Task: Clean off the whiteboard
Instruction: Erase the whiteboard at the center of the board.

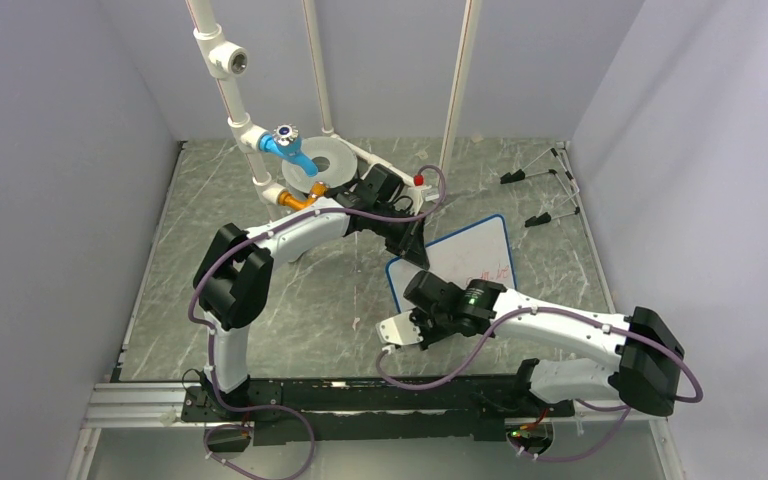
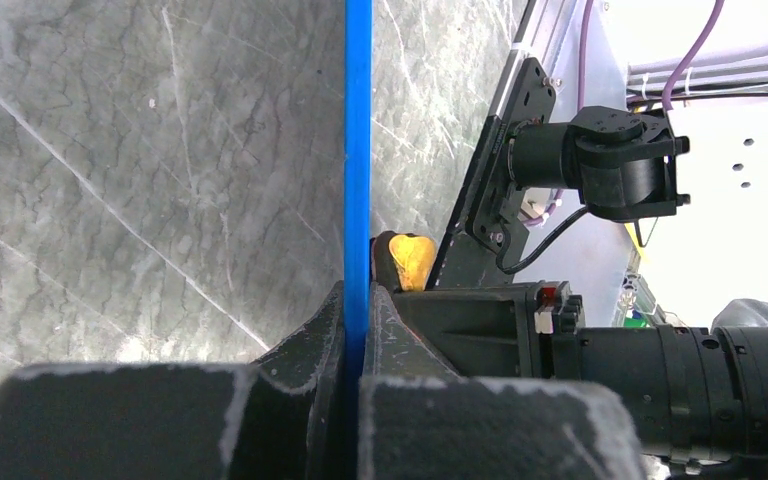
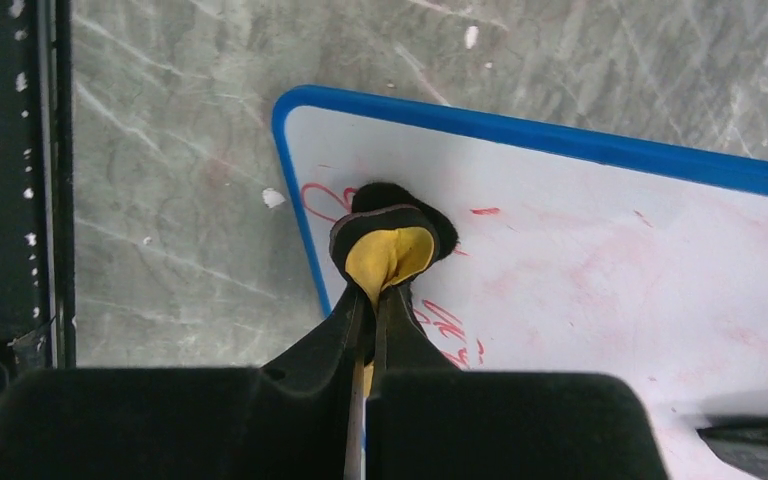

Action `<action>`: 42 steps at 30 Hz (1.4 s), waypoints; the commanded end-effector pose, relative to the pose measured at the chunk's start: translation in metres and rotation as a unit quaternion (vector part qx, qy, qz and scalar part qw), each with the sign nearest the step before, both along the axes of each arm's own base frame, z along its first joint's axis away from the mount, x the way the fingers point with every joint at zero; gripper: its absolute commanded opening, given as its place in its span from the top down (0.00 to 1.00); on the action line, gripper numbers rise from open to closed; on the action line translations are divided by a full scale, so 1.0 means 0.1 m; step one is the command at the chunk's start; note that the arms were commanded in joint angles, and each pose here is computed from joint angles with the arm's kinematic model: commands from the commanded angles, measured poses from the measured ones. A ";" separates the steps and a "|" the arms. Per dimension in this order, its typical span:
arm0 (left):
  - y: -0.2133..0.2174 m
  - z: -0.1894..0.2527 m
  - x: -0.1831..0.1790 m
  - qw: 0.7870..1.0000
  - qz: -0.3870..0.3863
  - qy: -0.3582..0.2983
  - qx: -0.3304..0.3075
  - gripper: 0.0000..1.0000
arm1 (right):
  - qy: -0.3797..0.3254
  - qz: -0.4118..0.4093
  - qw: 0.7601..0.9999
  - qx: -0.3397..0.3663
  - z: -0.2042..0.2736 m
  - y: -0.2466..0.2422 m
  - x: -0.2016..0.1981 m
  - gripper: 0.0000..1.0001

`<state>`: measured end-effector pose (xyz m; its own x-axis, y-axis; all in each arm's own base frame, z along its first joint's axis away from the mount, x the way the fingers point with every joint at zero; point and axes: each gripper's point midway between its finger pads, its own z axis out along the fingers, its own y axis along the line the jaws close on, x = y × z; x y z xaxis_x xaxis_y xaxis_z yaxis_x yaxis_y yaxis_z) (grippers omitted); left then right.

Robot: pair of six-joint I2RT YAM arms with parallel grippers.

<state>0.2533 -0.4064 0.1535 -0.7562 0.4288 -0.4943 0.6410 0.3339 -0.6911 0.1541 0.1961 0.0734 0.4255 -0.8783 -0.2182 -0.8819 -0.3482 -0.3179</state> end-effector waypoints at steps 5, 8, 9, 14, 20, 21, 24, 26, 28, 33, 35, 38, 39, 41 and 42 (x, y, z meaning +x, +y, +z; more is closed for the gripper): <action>-0.07 0.20 -0.09 0.999 -0.019 0.011 -0.025 1.00 | -0.102 -0.064 0.978 0.169 0.76 0.49 0.44 1.00; -0.07 0.21 -0.10 0.999 -0.019 0.011 -0.026 1.00 | -0.090 -0.054 0.981 0.161 0.67 0.51 0.40 1.00; -0.07 0.21 -0.10 0.999 -0.019 0.011 -0.026 1.00 | -0.084 -0.046 0.984 0.151 0.62 0.49 0.37 1.00; -0.06 0.22 -0.11 0.999 -0.020 0.008 -0.026 1.00 | -0.034 0.004 0.998 0.047 0.26 0.17 0.14 1.00; -0.07 0.21 -0.10 0.999 -0.021 0.009 -0.028 1.00 | 0.031 0.028 0.999 -0.013 -0.04 -0.07 -0.13 1.00; -0.07 0.21 -0.10 0.999 -0.021 0.009 -0.028 1.00 | 0.031 0.024 0.999 -0.020 -0.07 -0.09 -0.12 1.00; -0.06 0.21 -0.10 0.999 -0.021 0.009 -0.027 1.00 | 0.011 0.000 1.000 -0.004 -0.02 -0.01 -0.01 1.00; -0.06 0.21 -0.11 0.999 -0.022 0.009 -0.027 1.00 | -0.032 -0.039 0.998 0.022 0.11 0.05 0.21 1.00; -0.06 0.20 -0.11 0.999 -0.021 0.010 -0.027 1.00 | -0.077 -0.085 0.991 0.074 0.33 0.15 0.46 1.00; -0.05 0.19 -0.12 0.999 -0.021 0.011 -0.028 1.00 | -0.115 -0.142 0.969 0.168 0.80 0.23 0.74 1.00; -0.05 0.19 -0.13 0.999 -0.022 0.011 -0.028 1.00 | -0.110 -0.138 0.972 0.153 0.73 0.19 0.72 1.00; -0.05 0.20 -0.12 0.999 -0.022 0.010 -0.028 1.00 | -0.065 -0.100 0.987 0.105 0.46 0.12 0.53 1.00; -0.05 0.21 -0.12 0.999 -0.022 0.009 -0.029 1.00 | -0.042 -0.080 0.992 0.086 0.35 0.09 0.42 1.00; -0.05 0.21 -0.12 0.999 -0.023 0.009 -0.029 1.00 | -0.012 -0.044 0.998 0.049 0.18 0.02 0.23 1.00; -0.05 0.20 -0.12 0.999 -0.023 0.010 -0.028 1.00 | 0.001 -0.029 0.999 0.034 0.11 -0.02 0.15 1.00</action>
